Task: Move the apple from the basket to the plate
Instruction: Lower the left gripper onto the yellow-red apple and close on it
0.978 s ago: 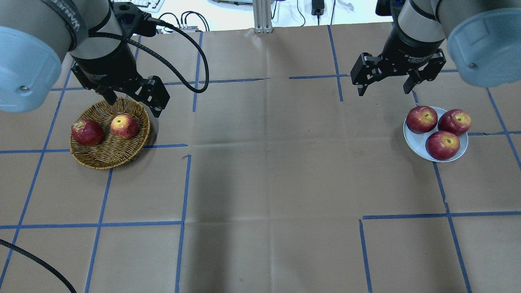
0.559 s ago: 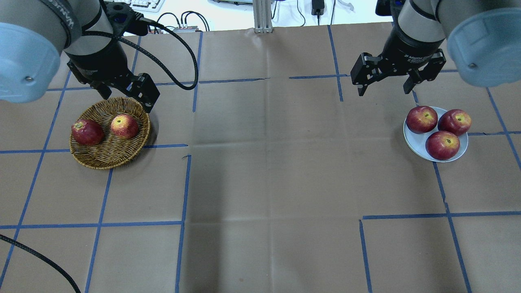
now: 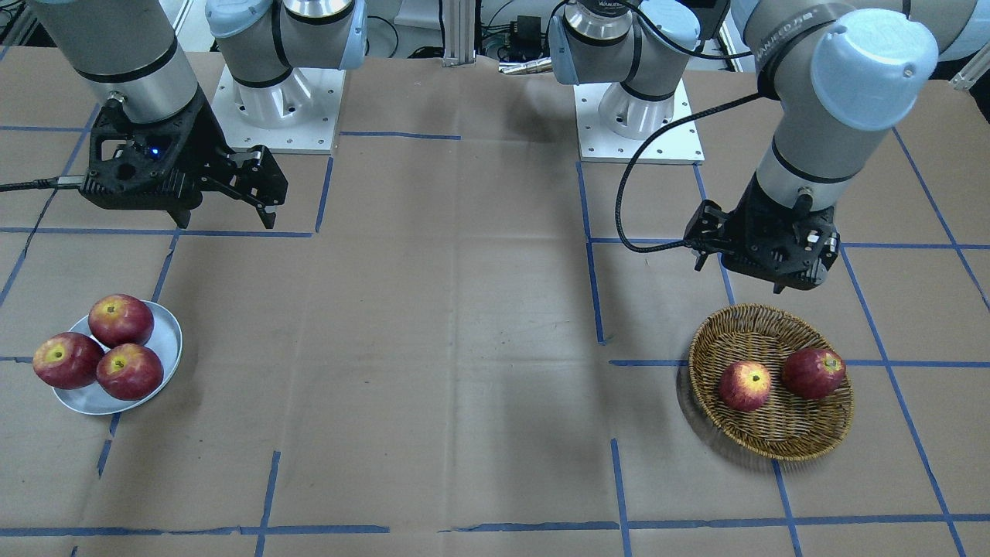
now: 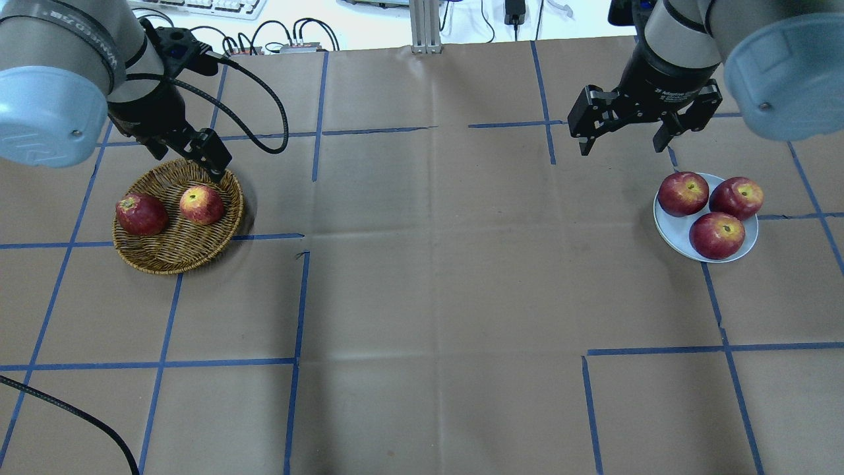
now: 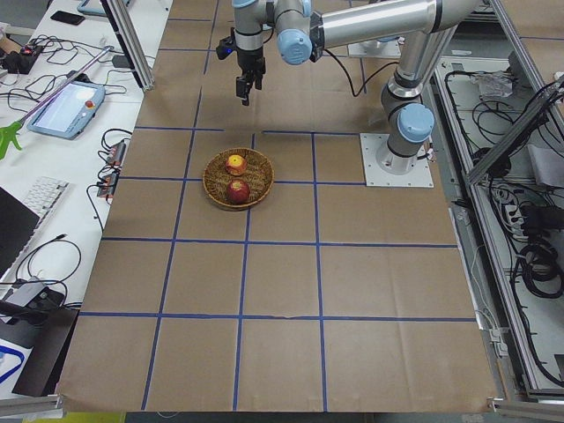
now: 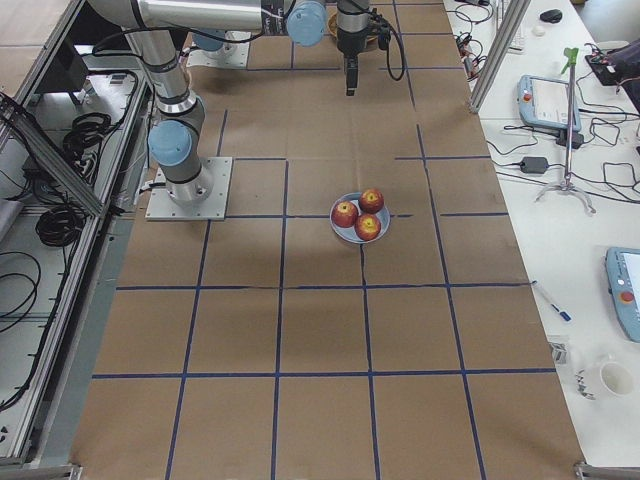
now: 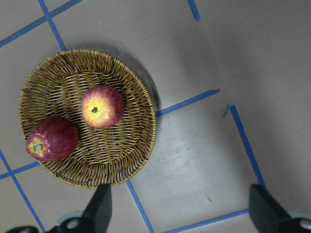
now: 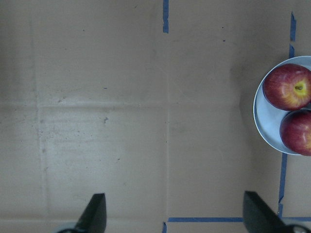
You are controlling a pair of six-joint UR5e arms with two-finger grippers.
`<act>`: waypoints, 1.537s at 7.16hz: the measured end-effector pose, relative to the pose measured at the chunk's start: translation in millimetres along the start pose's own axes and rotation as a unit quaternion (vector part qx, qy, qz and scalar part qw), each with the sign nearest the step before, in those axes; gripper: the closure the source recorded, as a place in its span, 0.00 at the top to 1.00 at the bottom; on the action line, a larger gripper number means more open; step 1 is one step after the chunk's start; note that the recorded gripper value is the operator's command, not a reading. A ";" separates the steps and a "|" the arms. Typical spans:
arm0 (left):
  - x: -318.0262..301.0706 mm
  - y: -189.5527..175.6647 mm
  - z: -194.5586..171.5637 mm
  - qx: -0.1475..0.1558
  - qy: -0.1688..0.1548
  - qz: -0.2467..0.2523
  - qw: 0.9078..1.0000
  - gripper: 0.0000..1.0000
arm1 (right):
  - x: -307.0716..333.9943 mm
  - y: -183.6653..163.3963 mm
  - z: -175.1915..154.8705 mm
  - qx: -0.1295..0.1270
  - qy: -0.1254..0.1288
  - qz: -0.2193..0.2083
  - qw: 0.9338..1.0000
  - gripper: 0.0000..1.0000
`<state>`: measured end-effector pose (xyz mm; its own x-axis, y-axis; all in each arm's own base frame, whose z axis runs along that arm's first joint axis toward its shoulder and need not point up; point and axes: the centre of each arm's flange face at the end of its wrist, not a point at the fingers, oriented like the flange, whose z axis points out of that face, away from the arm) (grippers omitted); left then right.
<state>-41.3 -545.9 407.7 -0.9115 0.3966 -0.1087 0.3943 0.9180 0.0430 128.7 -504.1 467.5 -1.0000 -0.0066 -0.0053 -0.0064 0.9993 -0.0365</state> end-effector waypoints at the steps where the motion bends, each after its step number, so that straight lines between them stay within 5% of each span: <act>1: -17.2 -2.5 19.0 -0.002 0.001 0.003 1.000 0.99 | 0.0 0.0 0.1 0.000 0.000 0.000 1.000 1.00; 7: -90.2 -29.2 146.4 -0.014 0.022 0.041 0.999 0.98 | 0.0 0.1 0.2 0.000 0.000 0.000 1.000 1.00; 11: -105.1 -31.8 194.0 -0.009 0.045 0.060 0.997 0.99 | 0.0 0.1 0.2 0.000 0.000 0.000 1.000 1.00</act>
<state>64.7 -617.5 225.1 -0.8655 0.5007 -0.0118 0.4989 0.8640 0.0679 128.7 -504.0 467.3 -1.0000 -0.0065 -0.0055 -0.0063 0.9993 -0.0360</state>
